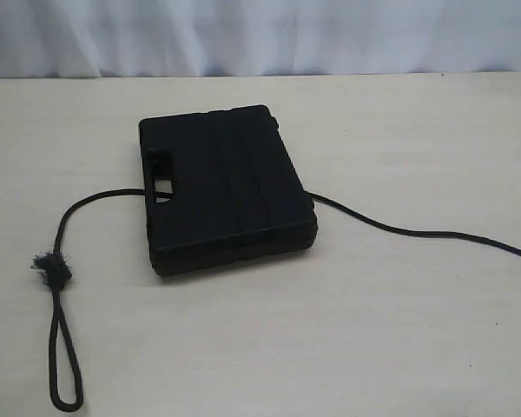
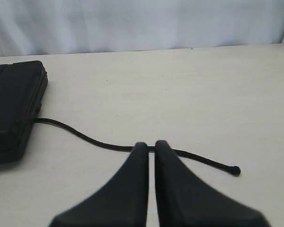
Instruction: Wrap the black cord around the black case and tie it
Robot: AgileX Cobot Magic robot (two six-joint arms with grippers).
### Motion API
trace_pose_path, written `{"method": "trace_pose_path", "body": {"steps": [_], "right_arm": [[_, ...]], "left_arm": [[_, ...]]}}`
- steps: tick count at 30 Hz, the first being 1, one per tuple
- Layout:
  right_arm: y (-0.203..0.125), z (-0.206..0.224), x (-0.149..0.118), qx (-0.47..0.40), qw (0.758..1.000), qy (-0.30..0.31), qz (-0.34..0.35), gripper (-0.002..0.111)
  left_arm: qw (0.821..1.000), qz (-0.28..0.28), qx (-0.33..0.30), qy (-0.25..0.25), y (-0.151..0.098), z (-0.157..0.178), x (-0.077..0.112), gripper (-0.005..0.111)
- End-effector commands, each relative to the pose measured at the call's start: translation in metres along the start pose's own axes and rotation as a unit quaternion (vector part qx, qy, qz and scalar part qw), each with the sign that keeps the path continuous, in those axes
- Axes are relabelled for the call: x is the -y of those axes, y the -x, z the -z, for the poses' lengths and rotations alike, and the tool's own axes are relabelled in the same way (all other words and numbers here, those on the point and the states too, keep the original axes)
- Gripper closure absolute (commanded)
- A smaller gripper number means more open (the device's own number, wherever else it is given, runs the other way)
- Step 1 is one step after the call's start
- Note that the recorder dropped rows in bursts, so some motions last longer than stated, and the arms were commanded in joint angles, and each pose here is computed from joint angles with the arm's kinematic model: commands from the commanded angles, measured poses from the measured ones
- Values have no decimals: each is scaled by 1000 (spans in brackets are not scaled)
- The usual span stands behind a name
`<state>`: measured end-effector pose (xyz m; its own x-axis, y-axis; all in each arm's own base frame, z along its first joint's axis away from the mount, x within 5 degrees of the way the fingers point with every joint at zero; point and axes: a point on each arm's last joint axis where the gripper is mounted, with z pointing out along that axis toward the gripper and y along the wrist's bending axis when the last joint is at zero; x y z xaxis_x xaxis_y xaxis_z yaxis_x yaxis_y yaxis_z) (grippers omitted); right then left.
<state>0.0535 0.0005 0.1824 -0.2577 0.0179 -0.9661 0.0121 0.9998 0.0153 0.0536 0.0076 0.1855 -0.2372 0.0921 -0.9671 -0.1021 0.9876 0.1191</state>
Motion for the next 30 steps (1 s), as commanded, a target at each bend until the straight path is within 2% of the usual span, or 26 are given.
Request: {"method": "trace_pose_path", "body": {"steps": [1,3,4,6,7,9,10,11,13,15,18,19,21,23,24,26,27,30], "right_arm": [[4,0,0,27,1000,-2,1,104],[7,0,0,42,999,-2,1,104],[10,1,1,58,998,-3,1,104],[17,2,0,98,994,4,-46,104],[23,3,0,128,986,13,-105,104],[30,5,2,168,965,26,-200,104],[36,8,4,203,947,28,-249,104],[39,9,7,226,933,26,-279,104],[46,14,15,281,897,16,-341,104],[48,16,19,299,870,12,-392,104],[46,15,19,288,859,20,-423,104],[47,16,20,299,847,22,-439,104],[52,21,23,335,827,30,-450,104],[59,25,22,368,813,56,-447,104],[67,30,19,379,795,93,-465,104],[88,43,9,395,768,176,-473,104],[99,49,4,409,773,204,-440,104],[140,61,-7,448,788,238,-348,104]], "left_arm": [[1000,0,7,-3,1,0,0,107],[1000,0,16,-2,2,0,0,107],[999,26,34,-7,6,0,1,107],[989,128,75,-25,13,1,3,107],[978,170,117,-26,21,2,1,107],[949,257,181,-25,32,6,-4,107],[923,312,223,-20,38,9,-9,107],[908,338,249,-15,41,11,-13,107],[878,360,315,6,49,18,-22,107],[855,370,363,18,55,24,-27,107],[810,426,402,-6,59,29,-30,107],[806,421,416,-20,62,31,-29,107],[808,380,447,-53,69,37,-23,107],[794,334,498,-101,81,48,-16,107],[785,323,514,-121,91,53,-14,107],[782,321,517,-134,115,55,-15,107],[787,321,510,-133,125,54,-16,107],[820,313,462,-127,163,35,-18,107]]}}
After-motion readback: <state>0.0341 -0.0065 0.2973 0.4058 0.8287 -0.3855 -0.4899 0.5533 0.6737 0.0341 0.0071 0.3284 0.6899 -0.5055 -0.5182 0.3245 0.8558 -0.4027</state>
